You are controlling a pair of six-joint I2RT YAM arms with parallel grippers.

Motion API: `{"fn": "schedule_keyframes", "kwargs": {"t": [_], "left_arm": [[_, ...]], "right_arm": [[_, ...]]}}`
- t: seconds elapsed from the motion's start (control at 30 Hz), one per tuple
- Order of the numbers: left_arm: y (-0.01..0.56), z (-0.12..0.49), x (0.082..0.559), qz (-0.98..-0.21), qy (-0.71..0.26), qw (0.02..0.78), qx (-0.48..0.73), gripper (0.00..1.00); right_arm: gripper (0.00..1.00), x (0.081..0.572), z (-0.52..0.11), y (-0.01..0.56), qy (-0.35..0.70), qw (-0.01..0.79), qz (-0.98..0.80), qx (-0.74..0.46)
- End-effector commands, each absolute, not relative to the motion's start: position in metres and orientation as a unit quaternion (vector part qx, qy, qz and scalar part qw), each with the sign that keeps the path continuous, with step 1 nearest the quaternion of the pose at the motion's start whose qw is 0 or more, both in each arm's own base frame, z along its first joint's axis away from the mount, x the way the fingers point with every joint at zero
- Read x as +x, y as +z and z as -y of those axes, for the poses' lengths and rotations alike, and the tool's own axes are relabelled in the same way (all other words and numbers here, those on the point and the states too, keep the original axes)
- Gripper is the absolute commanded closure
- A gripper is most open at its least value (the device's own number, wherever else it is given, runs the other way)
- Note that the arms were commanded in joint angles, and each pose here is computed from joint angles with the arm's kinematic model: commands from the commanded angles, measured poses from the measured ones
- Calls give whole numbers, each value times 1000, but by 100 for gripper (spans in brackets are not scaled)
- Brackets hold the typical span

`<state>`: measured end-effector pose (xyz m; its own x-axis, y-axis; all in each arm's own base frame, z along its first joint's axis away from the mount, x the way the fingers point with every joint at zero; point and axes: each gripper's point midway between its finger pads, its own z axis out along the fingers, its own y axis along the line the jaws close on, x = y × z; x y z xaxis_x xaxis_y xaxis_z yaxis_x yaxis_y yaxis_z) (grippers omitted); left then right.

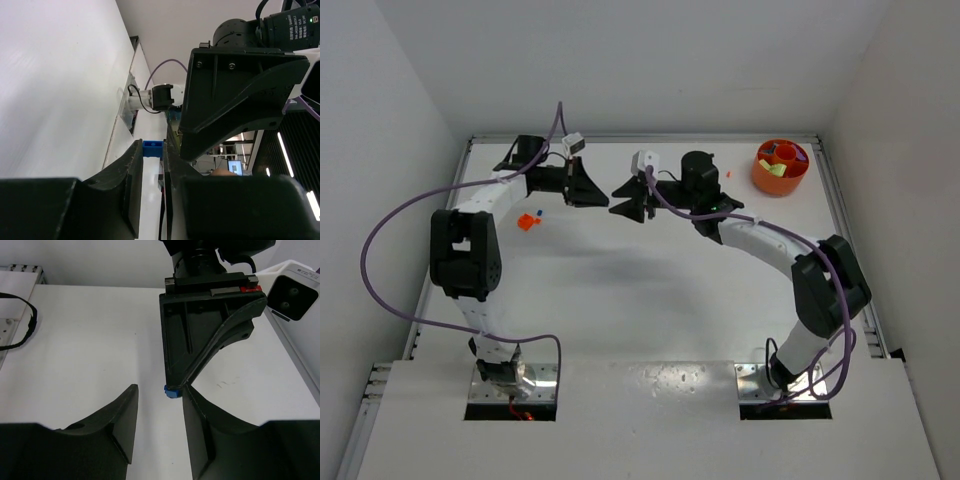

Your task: Sort the legos into containers by color

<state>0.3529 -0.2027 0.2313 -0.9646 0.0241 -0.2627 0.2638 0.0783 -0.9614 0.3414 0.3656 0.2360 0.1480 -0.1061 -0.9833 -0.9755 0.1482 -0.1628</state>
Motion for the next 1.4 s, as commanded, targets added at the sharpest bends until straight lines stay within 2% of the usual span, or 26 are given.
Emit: {"fn": "schedule_keyframes", "kwargs": {"t": [0.0,0.5,0.73,0.9,1.0,1.13,1.23,1.37], "left_arm": [[264,204,327,-679,-714,75,153,95],[273,215,316,-671,-716,70,176,95],[276,218,313,-670,-716,70,183,95],[279,221,312,-668,-716,70,189,95],[284,221,311,-667,-715,76,195,88],[281,224,308,-666,-716,73,199,51],[279,222,313,-672,-710,84,195,45],[274,214,321,-683,-698,108,186,41]], "right_arm": [[59,345,-370,243,380,570,-494,-535],[56,349,-369,236,375,559,-512,-534],[73,351,-370,228,378,549,-521,-534],[79,352,-371,232,377,552,-518,-534],[84,351,-370,230,378,549,-521,-534],[91,354,-369,235,372,556,-526,-526],[95,360,-356,242,358,567,-537,-511],[95,358,-339,244,336,568,-562,-498]]}}
